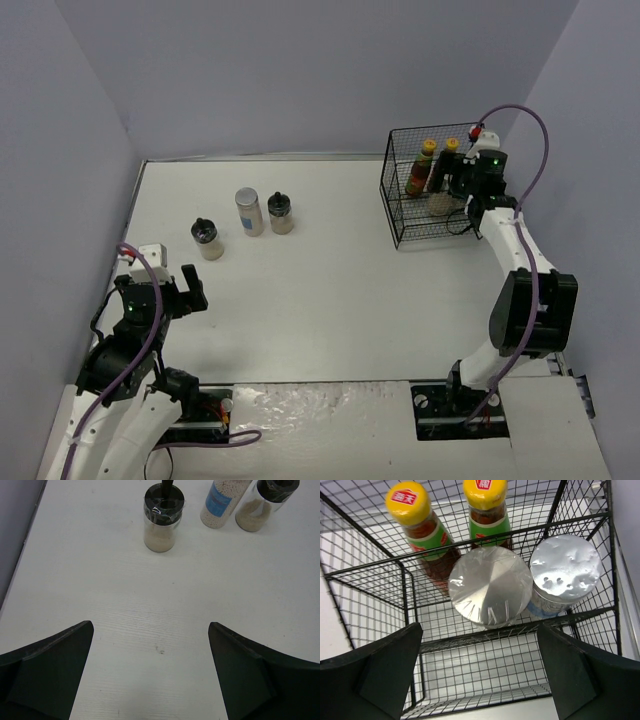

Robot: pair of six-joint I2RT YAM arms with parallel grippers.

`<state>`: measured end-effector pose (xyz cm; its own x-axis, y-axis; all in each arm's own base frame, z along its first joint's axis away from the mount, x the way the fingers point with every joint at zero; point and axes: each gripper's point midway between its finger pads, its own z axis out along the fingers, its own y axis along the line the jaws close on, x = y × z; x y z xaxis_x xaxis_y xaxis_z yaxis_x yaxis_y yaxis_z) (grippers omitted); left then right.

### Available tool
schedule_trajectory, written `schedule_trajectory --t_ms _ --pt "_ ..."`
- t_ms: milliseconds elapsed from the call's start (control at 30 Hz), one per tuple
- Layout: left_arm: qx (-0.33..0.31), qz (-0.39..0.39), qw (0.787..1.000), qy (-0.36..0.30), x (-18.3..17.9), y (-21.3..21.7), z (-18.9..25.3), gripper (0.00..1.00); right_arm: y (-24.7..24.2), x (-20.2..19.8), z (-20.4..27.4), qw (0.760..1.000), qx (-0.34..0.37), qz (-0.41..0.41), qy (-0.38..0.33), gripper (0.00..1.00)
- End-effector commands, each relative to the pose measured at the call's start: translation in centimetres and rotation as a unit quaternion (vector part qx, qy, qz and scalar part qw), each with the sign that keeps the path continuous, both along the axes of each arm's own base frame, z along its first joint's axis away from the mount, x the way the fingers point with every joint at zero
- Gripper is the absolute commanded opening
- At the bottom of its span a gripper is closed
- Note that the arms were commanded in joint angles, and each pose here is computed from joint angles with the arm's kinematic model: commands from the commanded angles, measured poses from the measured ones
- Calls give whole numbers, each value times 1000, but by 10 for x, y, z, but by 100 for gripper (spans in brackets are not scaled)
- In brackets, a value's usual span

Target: Organize the condiment bottles

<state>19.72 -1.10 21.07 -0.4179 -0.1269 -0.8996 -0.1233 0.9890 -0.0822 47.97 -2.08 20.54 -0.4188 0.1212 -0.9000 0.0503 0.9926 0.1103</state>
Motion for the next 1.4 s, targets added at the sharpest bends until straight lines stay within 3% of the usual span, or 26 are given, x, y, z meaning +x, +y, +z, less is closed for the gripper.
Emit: schedule_trajectory --t_ms 0,167,400,567,700,933,1133,1367 --pt "-14 -2 1000 -24 10 -5 18 97 31 -19 76 997 16 31 -65 100" --pt "-13 -4 1000 -18 12 -6 16 97 103 -43 107 988 13 129 -88 100" --pt "-12 -8 1000 -11 14 -8 13 97 254 -71 127 930 -19 346 -120 100" --pt "-12 -2 1000 -17 18 -8 14 97 311 -73 110 906 -13 407 -113 100" --pt "-21 1 999 -45 43 -14 29 97 319 -77 99 906 3 407 -113 100" --pt "-31 -28 997 -62 140 -55 65 97 295 -94 84 922 2 372 -105 100" --pt "-22 -55 998 -31 235 -91 54 97 272 -115 76 933 5 345 -101 100" --pt "-9 -58 998 10 296 -102 31 97 258 -132 76 936 18 334 -105 100"
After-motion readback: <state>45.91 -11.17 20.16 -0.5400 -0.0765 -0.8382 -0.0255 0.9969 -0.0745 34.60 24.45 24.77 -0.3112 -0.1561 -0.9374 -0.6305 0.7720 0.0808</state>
